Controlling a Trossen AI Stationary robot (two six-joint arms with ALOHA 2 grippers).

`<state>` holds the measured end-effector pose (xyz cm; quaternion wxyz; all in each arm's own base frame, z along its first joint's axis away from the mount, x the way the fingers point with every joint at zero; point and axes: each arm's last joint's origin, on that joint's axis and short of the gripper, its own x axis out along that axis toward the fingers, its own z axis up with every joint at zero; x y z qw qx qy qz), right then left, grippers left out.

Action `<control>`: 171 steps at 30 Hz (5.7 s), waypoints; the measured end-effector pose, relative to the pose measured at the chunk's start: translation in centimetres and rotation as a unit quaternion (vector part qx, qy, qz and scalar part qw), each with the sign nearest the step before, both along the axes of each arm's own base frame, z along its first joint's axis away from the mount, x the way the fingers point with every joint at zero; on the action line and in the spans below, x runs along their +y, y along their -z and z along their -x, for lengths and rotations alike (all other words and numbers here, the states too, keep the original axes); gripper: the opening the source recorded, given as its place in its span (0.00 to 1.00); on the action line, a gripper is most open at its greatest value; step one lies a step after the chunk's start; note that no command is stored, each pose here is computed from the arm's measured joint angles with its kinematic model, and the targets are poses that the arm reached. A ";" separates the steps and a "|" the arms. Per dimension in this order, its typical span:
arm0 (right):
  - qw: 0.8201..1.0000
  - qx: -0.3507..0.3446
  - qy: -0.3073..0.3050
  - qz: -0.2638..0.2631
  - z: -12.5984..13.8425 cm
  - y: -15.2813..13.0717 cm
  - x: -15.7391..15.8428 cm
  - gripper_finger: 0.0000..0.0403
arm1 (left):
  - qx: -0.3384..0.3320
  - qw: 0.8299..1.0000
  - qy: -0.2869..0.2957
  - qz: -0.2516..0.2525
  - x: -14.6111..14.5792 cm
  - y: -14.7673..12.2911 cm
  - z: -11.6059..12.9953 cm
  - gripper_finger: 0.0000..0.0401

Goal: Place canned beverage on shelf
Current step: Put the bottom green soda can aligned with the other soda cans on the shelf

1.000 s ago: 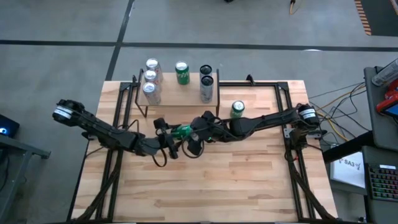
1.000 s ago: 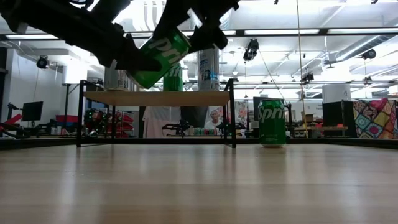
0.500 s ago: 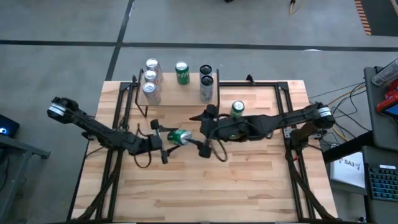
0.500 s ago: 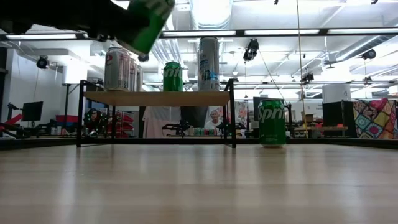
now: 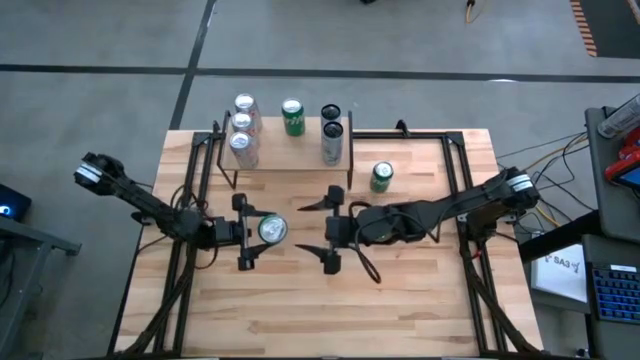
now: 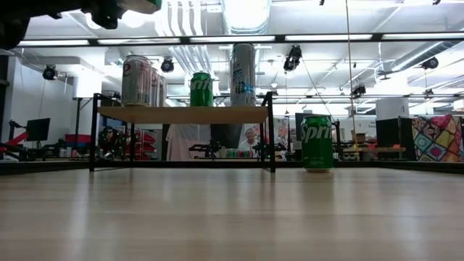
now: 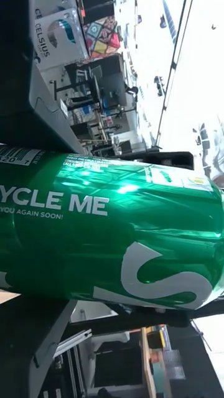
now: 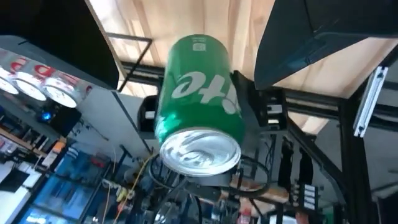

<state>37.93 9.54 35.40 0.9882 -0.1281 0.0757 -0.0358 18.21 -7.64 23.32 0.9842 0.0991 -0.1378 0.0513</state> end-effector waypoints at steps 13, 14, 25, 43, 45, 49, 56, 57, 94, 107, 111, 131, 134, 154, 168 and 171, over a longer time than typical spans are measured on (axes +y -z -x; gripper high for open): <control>0.990 -0.140 0.001 -0.006 -2.1 4.3 -0.6 0.90 | -0.002 1.000 0.001 -0.002 0.1 0.0 0.0 0.72; 0.990 -0.140 0.000 -0.004 -2.4 4.6 -0.7 0.90 | -0.002 1.000 0.000 -0.001 0.1 0.0 0.0 0.72; 0.988 -0.152 -0.016 -0.004 -5.0 4.6 -0.6 0.90 | 0.002 1.000 -0.025 0.001 0.2 0.1 -0.1 0.72; 0.987 -0.158 -0.031 -0.030 -5.4 4.4 -1.9 0.69 | 0.005 0.999 -0.034 0.002 0.3 0.2 -0.1 0.72; 0.986 -0.158 -0.033 -0.032 -5.4 4.4 -2.0 0.69 | 0.005 0.999 -0.037 0.003 0.3 0.2 -0.1 0.72; 0.986 -0.158 -0.032 -0.035 -5.4 4.4 -2.0 0.69 | 0.006 0.999 -0.036 0.007 0.3 0.2 -0.2 0.77; 0.988 -0.149 -0.019 -0.039 -5.5 4.7 -2.1 0.69 | 0.010 0.999 -0.047 0.009 0.3 0.3 -0.2 0.94; 0.988 -0.152 -0.015 -0.038 -5.4 4.6 -2.2 0.69 | 0.012 0.999 -0.051 0.009 0.3 0.3 -0.2 0.92; 0.971 -0.153 0.165 -0.079 -4.6 1.2 -14.1 0.69 | 0.045 0.973 -0.224 -0.031 2.2 -1.8 2.6 0.93; 0.965 -0.142 0.173 -0.134 -5.9 3.6 -14.2 0.69 | -0.072 0.972 -0.217 -0.043 4.3 -6.6 7.1 0.93; 0.963 -0.137 0.179 -0.145 -6.2 4.0 -13.4 0.69 | -0.083 0.969 -0.228 -0.046 4.8 -7.1 8.0 0.93; 0.924 -0.121 0.312 -0.184 -6.9 7.0 -13.0 0.69 | -0.027 0.964 -0.258 -0.060 5.2 -6.4 8.4 0.93; 0.925 -0.119 0.312 -0.183 -7.3 7.9 -13.0 0.69 | -0.026 0.964 -0.258 -0.061 5.2 -6.4 8.4 0.93; 0.902 -0.158 0.373 -0.152 -10.2 7.7 -13.4 0.69 | -0.024 0.964 -0.259 -0.063 5.2 -6.4 8.4 0.93; 0.881 -0.160 0.422 -0.146 -10.2 8.5 -14.7 0.71 | -0.019 0.964 -0.258 -0.067 5.1 -6.3 8.3 0.93; 0.880 -0.160 0.422 -0.145 -10.2 8.5 -14.7 0.71 | -0.019 0.964 -0.258 -0.067 5.1 -6.3 8.3 0.93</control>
